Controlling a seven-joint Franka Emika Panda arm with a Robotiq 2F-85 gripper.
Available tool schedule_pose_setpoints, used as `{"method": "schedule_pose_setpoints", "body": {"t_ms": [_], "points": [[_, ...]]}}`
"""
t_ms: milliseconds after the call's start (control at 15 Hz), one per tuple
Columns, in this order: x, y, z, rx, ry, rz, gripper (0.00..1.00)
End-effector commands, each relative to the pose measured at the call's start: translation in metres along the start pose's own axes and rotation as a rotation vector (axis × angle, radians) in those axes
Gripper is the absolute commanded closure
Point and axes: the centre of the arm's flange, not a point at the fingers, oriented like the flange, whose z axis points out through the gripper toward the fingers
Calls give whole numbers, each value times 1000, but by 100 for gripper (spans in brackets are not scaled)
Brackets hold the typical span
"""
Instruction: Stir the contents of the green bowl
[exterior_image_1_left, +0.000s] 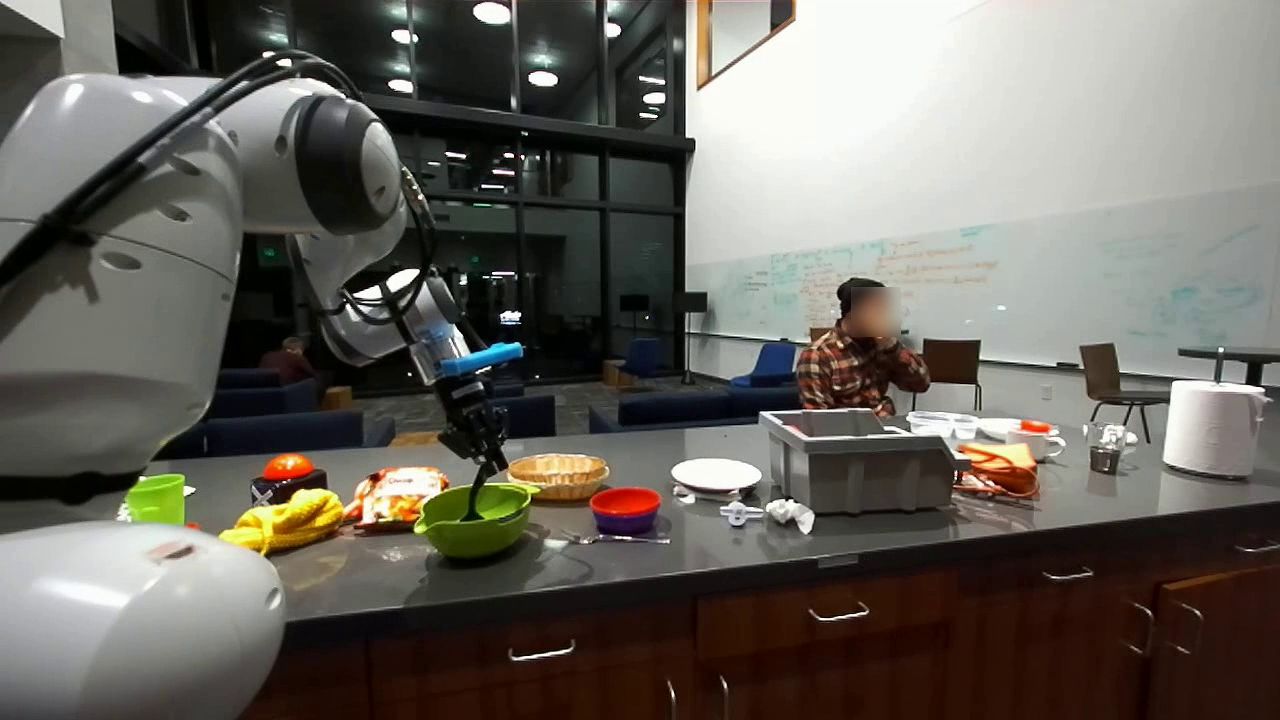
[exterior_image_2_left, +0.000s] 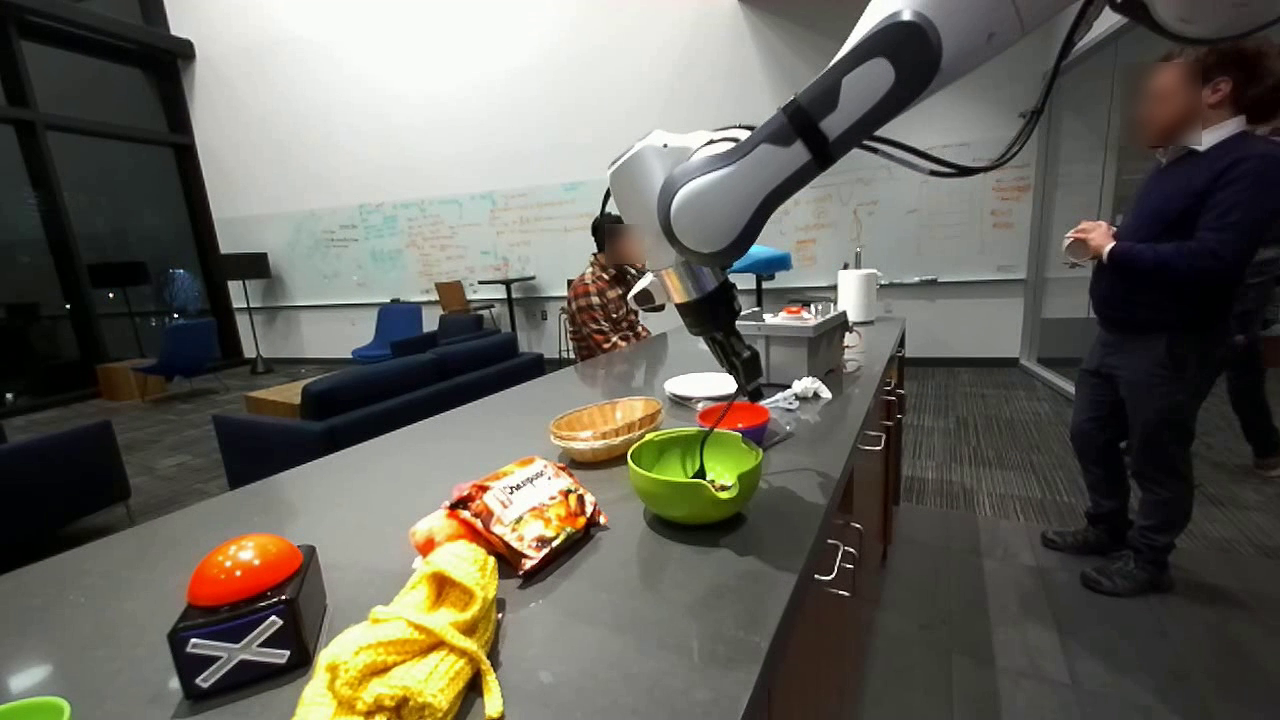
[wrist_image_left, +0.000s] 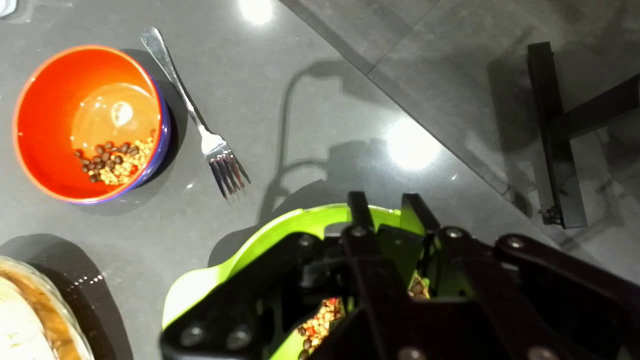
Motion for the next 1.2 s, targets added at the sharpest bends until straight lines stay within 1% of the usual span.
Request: {"method": "schedule_pose_setpoints", "body": {"t_ms": [0, 333, 533, 1133], "points": [[1, 21, -6, 27, 10, 19, 94], [-10, 43, -1, 60, 6, 71, 94], [-21, 48, 2, 84, 5, 100, 94], [-44, 35, 9, 130, -37, 125, 94]]}}
